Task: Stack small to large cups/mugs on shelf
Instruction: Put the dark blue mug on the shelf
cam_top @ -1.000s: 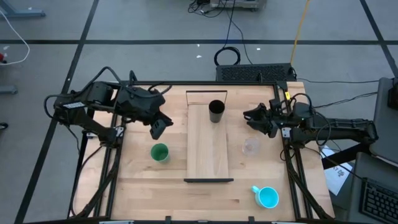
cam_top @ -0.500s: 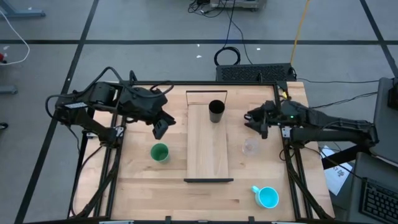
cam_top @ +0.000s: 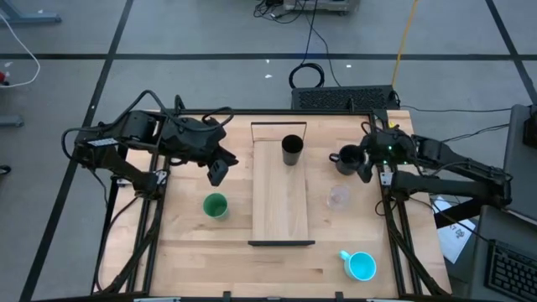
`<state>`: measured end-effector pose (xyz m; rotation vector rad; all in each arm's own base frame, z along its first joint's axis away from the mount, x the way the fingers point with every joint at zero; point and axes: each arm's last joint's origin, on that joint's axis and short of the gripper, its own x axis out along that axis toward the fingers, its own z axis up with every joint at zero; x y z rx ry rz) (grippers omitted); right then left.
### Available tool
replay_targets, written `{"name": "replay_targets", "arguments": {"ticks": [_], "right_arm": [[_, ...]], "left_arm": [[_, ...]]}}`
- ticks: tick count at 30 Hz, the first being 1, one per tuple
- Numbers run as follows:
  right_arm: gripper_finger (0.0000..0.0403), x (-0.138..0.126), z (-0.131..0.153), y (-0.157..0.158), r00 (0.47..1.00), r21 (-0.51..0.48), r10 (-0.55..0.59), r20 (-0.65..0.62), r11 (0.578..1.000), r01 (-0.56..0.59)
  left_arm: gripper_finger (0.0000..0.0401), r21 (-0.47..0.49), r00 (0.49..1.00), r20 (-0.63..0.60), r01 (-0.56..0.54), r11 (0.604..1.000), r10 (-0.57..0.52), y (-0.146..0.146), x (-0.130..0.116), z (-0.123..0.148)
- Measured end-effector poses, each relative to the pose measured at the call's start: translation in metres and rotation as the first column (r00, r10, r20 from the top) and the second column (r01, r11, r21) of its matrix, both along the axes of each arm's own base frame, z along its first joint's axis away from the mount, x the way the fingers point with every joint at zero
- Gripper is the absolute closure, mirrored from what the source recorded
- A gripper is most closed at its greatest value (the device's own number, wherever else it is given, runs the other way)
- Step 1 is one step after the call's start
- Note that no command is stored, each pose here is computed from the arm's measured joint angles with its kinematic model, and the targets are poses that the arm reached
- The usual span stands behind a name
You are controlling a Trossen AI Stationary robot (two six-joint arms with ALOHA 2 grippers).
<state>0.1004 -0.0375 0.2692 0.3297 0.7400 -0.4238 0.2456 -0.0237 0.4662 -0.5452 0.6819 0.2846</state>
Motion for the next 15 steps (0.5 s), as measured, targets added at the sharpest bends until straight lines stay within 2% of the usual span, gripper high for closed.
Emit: {"name": "replay_targets", "arguments": {"ticks": [4,10,15], "right_arm": [[0.0071,0.0,0.008,-0.002,0.996,-0.044,0.054,-0.07,0.997,-0.057],[0.0071,0.002,0.01,-0.003,0.958,-0.005,0.119,-0.26,0.992,-0.125],[0.0071,0.009,0.003,-0.006,0.917,0.018,0.179,-0.356,0.983,-0.185]], "left_arm": [[0.032,0.0,1.0,0.01,0.0,1.0,0.0,0.0,0.001,0.001],[0.032,0.015,1.0,0.013,0.006,1.0,-0.006,-0.001,0.001,0.001],[0.032,0.034,1.0,0.015,-0.004,0.999,0.004,-0.002,0.001,0.001]]}}
